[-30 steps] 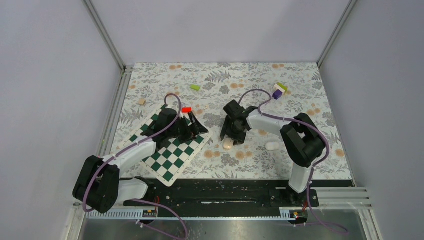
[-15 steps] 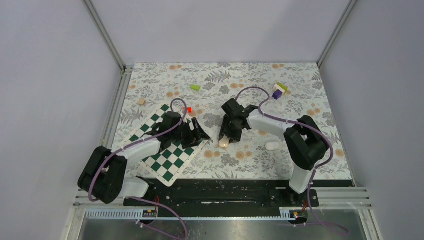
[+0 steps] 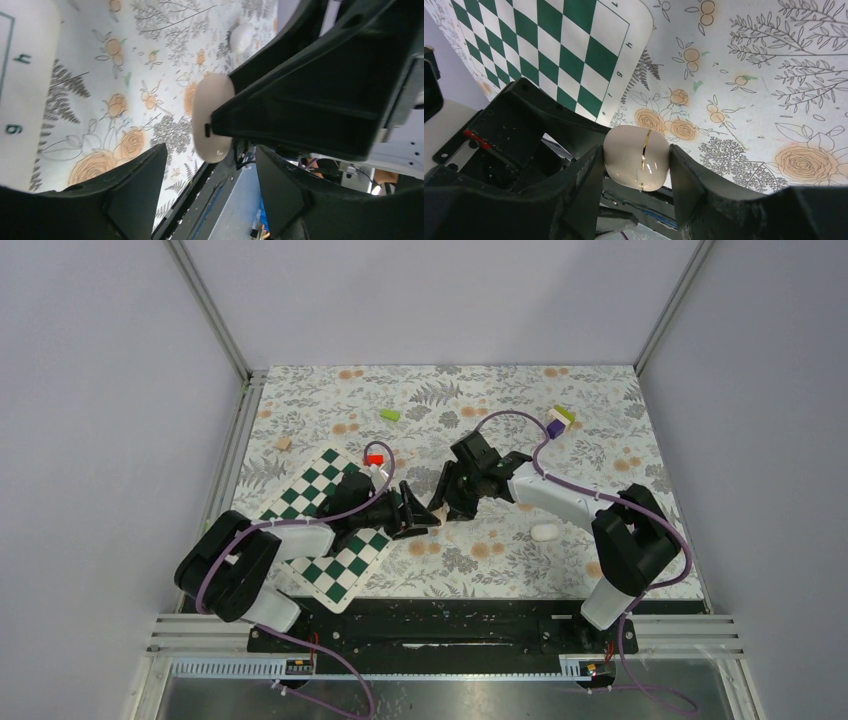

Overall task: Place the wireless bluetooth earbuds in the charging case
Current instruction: Pass from the right arm to the left, then pass from the left arm to the right, then pass from the right arm to the left, then open the charging case to the charging case.

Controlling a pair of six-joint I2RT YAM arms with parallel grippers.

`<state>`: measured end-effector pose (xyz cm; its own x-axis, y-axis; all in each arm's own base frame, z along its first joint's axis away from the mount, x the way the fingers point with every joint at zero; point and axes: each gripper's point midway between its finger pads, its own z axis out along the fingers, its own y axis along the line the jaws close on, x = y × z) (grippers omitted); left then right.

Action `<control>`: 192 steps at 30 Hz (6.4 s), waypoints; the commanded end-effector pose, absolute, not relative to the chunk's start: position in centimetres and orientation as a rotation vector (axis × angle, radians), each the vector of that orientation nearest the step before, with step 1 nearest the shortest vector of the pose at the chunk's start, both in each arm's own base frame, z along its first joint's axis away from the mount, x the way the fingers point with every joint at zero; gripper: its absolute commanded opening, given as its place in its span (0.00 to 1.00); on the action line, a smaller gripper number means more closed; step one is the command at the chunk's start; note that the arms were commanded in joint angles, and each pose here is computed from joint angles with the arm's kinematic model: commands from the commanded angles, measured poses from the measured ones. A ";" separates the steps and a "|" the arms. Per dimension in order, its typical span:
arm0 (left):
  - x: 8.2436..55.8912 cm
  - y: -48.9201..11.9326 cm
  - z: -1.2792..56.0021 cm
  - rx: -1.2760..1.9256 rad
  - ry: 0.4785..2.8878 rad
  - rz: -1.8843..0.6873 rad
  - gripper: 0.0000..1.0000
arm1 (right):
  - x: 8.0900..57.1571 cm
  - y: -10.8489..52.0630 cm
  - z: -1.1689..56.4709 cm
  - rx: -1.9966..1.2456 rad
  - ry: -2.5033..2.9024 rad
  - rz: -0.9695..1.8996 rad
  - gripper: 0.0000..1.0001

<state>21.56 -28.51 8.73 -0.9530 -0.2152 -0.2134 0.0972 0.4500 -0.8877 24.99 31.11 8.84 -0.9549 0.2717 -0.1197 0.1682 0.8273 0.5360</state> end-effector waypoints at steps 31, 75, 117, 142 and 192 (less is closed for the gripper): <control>22.6 -31.2 10.0 -0.093 2.445 -1.620 0.00 | 24.5 26.4 13.7 0.227 2.608 0.711 0.97; 19.8 -32.5 26.6 0.239 1.861 -2.290 0.00 | 22.4 26.5 24.7 0.198 1.698 1.752 0.56; 22.5 -31.4 22.9 0.204 2.093 -1.806 0.73 | 22.3 27.8 24.7 0.133 1.784 1.768 0.00; 22.3 -30.5 24.9 0.124 1.900 -2.069 0.03 | 22.7 28.7 24.9 0.122 1.786 1.830 0.00; 23.8 -27.3 16.0 -0.090 2.652 -1.355 0.00 | 19.3 23.2 22.6 -0.288 2.090 1.156 0.63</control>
<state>23.93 -28.21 16.62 -0.9779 -0.1129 -0.1759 0.0920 0.5232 -0.8472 19.88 25.44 25.12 -0.7592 0.2948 -0.5803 -0.4544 0.3982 0.7968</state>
